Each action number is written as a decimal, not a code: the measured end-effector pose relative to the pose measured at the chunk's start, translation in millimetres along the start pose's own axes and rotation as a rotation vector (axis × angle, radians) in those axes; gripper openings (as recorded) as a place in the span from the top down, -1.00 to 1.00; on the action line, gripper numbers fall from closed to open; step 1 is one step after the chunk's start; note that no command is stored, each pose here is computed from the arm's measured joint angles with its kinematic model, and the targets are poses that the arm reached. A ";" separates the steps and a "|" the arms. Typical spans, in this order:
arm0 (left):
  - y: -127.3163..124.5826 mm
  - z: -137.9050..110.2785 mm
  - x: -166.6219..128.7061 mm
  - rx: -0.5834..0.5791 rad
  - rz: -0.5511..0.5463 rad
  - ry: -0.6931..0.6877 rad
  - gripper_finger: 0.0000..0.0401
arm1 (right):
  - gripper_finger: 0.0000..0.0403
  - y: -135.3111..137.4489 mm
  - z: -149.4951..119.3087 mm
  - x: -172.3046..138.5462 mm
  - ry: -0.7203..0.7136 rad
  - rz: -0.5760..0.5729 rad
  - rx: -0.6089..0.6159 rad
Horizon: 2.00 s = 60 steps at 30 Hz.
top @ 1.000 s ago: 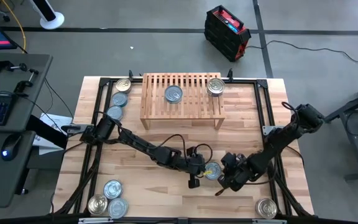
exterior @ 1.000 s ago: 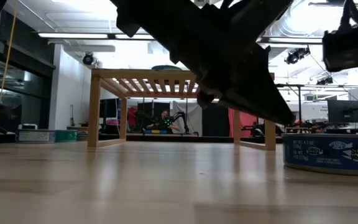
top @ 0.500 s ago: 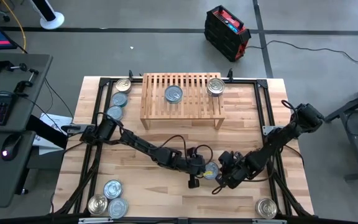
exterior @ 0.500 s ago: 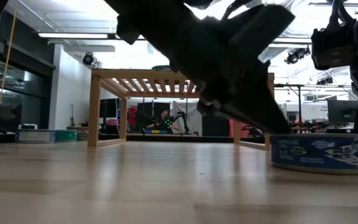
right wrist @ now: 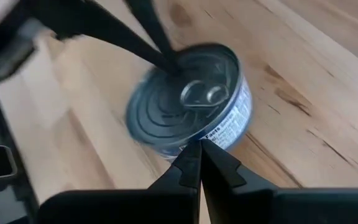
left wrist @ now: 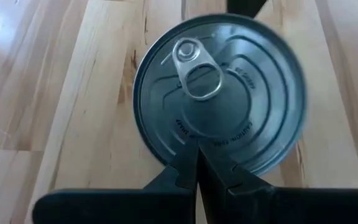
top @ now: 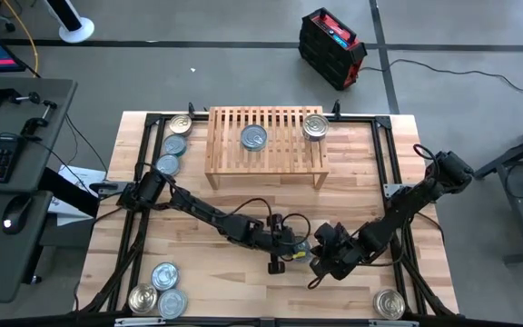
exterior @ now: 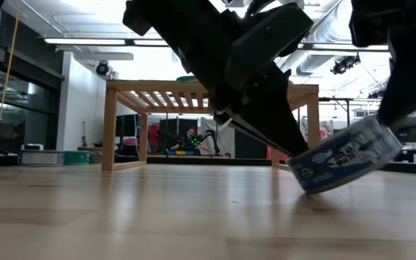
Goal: Stack canned seafood by type on shelf
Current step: Put the blue tuna can on the shelf
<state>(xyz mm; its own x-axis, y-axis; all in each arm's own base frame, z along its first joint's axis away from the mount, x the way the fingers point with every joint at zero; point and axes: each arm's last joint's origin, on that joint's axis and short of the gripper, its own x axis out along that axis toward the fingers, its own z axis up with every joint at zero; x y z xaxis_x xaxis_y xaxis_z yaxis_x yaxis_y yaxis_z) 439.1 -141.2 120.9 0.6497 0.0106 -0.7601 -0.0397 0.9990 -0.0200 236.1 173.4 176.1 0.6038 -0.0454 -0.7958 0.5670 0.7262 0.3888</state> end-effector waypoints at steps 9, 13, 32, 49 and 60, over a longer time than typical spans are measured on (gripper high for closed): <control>2.6 -6.6 4.8 0.003 0.006 0.037 1.00 | 1.00 6.4 7.9 -1.4 -0.087 0.009 0.009; 2.9 -7.3 4.8 0.005 0.014 0.046 1.00 | 1.00 6.9 10.7 -0.7 -0.081 0.018 -0.013; 6.6 -72.6 -100.0 -0.252 0.070 0.119 1.00 | 0.55 46.0 65.2 -57.3 -0.171 0.161 -0.227; 110.8 -48.8 -377.9 -0.230 0.109 -0.678 1.00 | -0.64 52.0 150.0 51.8 -0.025 -0.474 0.086; 131.5 -71.5 -424.8 -0.231 -0.146 -0.811 1.00 | -0.66 31.0 188.0 70.7 0.190 -0.373 0.328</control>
<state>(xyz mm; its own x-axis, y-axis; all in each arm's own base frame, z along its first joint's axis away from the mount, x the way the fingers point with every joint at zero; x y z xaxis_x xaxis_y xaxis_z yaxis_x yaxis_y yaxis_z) 103.6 -17.4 394.8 0.9991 -0.0022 -0.0415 -0.0095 0.9599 -0.2801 401.7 63.8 219.1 0.2322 -0.1123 -0.9662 0.8877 0.4305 0.1633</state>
